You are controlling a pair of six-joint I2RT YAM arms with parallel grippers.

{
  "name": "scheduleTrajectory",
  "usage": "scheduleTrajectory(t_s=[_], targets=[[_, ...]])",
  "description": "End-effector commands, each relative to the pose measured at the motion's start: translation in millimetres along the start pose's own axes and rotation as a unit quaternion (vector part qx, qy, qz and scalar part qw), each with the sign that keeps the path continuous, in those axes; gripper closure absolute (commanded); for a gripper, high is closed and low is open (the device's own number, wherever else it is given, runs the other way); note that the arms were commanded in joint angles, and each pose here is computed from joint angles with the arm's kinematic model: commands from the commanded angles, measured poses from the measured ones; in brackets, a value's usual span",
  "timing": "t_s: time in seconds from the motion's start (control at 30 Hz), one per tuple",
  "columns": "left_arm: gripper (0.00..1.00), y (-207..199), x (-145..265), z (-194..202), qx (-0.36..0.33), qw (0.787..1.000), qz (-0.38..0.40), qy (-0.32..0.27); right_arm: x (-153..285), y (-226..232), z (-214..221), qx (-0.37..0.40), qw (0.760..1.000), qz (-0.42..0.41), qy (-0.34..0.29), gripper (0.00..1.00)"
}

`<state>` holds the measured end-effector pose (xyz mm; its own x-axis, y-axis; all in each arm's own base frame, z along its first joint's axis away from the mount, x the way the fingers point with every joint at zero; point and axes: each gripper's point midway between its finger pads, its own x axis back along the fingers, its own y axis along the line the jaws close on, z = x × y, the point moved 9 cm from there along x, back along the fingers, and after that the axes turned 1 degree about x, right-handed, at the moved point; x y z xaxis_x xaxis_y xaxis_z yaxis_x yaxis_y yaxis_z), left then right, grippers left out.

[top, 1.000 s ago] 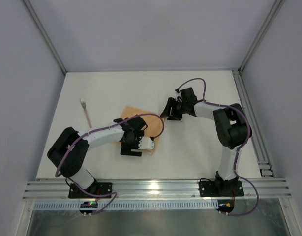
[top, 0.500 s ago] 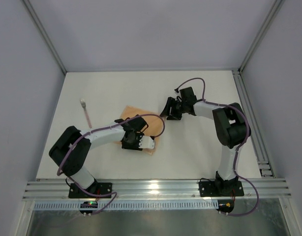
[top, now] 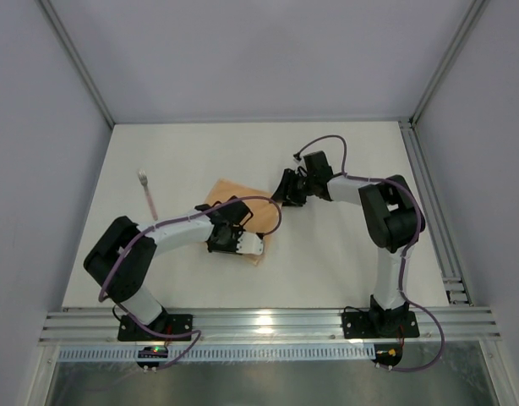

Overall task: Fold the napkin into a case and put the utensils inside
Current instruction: Pick up the upper triangle-folded napkin from the center of the board.

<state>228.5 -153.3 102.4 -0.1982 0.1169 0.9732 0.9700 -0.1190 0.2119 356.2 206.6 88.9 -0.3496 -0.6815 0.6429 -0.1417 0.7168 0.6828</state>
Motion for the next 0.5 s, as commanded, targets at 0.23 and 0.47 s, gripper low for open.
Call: scheduleTrajectory(t_s=[0.23, 0.47], targets=[[0.69, 4, -7, 15, 0.007, 1.0, -0.004, 0.001, -1, -12, 29, -0.025, 0.999, 0.019, 0.027, 0.82], [0.47, -3, 6, 11, -0.01, 0.999, 0.016, -0.04, 11, 4, 27, -0.043, 0.999, 0.002, 0.003, 0.93]])
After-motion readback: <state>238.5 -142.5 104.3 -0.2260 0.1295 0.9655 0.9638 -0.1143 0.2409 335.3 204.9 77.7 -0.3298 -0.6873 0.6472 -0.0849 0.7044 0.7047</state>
